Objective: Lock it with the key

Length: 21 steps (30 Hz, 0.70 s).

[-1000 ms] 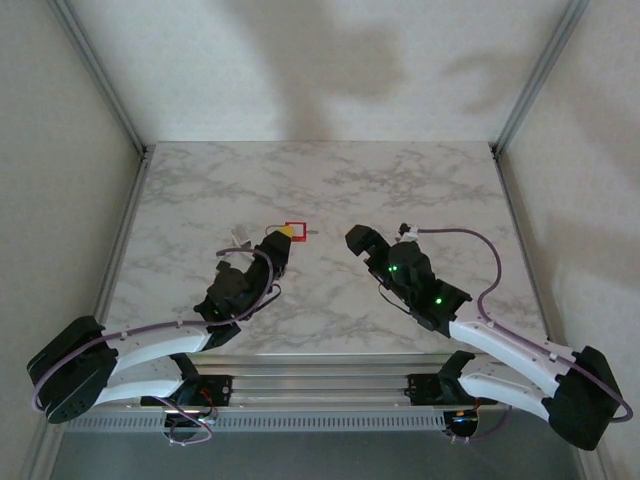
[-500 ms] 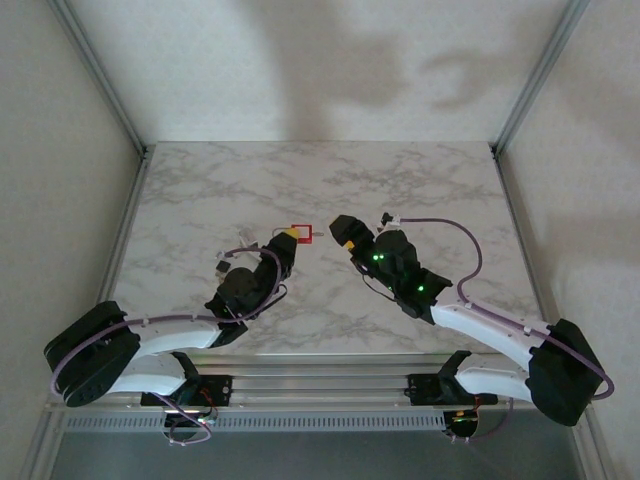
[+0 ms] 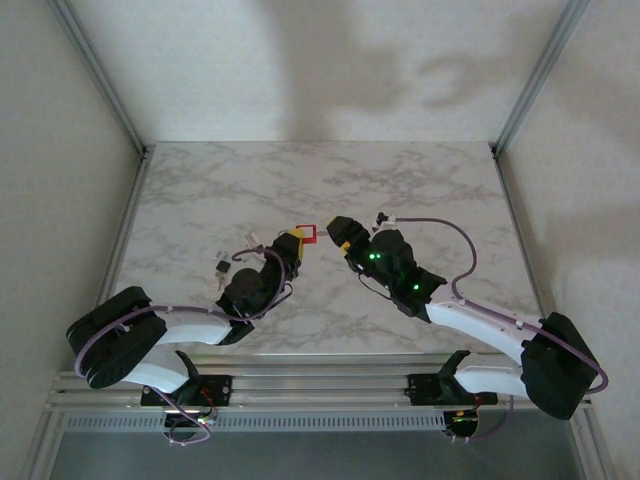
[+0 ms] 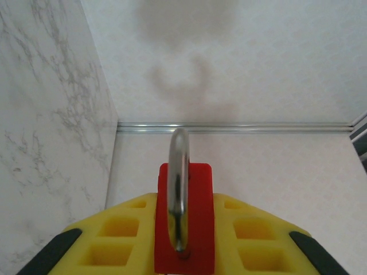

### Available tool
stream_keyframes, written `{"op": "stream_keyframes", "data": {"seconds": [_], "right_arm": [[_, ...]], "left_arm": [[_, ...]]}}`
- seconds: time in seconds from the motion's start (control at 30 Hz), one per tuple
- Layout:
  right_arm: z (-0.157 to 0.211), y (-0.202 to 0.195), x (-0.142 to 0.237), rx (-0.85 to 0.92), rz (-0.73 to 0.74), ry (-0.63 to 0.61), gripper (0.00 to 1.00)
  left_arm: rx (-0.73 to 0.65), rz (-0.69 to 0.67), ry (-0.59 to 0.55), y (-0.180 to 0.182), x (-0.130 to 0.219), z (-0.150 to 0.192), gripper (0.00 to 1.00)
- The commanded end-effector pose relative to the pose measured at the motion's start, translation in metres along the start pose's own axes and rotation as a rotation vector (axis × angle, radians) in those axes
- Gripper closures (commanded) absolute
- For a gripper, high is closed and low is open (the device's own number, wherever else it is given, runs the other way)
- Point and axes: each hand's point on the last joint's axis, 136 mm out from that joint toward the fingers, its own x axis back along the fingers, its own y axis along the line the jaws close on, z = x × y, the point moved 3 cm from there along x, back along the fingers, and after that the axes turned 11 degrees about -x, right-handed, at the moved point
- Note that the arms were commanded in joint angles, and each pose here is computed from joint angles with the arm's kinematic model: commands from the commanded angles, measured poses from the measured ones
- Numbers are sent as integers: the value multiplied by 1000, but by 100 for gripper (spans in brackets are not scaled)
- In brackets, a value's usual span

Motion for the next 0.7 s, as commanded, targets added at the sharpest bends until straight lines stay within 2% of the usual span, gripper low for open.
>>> {"op": "stream_keyframes", "data": {"seconds": [0.0, 0.1, 0.4, 0.67], "right_arm": [[0, 16, 1, -12, -62, -8, 26], [0, 16, 1, -14, -69, -10, 33], [5, 14, -4, -23, -67, 17, 39], [10, 11, -7, -47, -54, 56, 42]], "left_arm": [[74, 56, -2, -14, -2, 0, 100], [86, 16, 3, -8, -4, 1, 100], [75, -60, 2, -1, -8, 3, 100], [97, -55, 23, 2, -12, 7, 100]]}}
